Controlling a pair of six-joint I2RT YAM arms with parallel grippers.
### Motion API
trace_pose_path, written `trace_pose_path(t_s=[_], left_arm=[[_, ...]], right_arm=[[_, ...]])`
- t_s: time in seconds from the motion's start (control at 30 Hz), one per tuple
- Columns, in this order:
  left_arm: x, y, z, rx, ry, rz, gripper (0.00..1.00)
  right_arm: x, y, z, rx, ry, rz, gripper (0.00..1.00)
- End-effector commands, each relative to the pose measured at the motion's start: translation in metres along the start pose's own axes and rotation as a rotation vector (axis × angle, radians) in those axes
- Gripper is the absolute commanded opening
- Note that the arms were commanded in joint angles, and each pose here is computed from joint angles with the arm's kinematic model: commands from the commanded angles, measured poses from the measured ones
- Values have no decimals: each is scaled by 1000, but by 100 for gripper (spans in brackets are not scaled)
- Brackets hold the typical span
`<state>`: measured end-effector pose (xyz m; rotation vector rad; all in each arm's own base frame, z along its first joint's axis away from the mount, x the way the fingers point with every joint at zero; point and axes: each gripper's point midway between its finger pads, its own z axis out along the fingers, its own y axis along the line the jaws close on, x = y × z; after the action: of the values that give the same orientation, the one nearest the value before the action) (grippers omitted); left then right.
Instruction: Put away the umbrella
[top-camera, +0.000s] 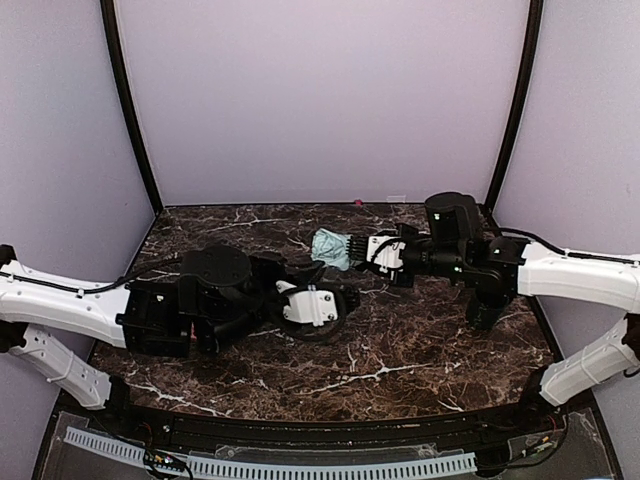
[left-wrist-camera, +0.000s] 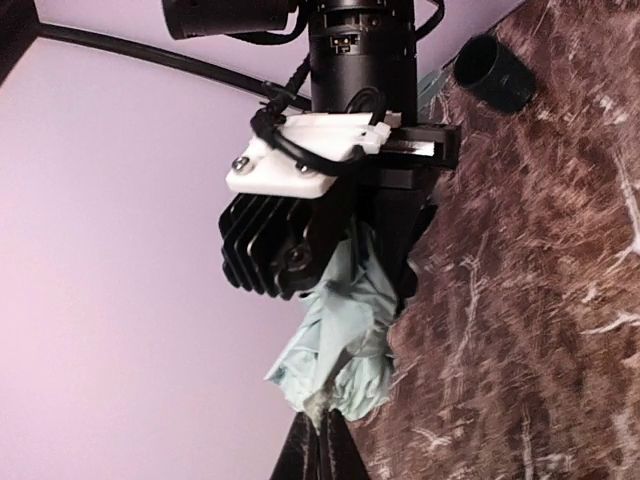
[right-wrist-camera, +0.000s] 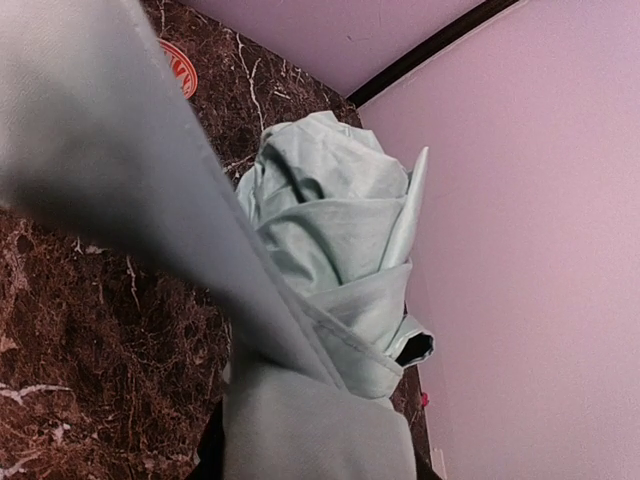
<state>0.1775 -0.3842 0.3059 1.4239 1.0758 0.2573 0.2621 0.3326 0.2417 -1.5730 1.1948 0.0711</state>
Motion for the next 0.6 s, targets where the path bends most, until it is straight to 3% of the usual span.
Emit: trace_pose_path(t_s=[0.0, 0.07, 0.2, 0.33, 0.43, 0.57], left_arm=[[-4, 44, -15, -351, 122, 315, 0], [-2, 44, -19, -379, 150, 397, 0], [2, 11, -12, -273, 181, 557, 0], [-1, 10, -10, -272, 212, 667, 0], [0, 3, -6, -237, 225, 686, 0], [11, -27, 1, -100, 221, 639, 1]], right_arm=[[14, -44, 5, 159, 68, 112, 0], [15, -53, 6, 181, 65, 157, 0], [17, -77, 7, 235, 46, 223, 0], [27, -109, 16, 337, 127, 251, 0], [33, -139, 13, 442, 160, 287, 0], [19, -158, 2, 530, 94, 265, 0]])
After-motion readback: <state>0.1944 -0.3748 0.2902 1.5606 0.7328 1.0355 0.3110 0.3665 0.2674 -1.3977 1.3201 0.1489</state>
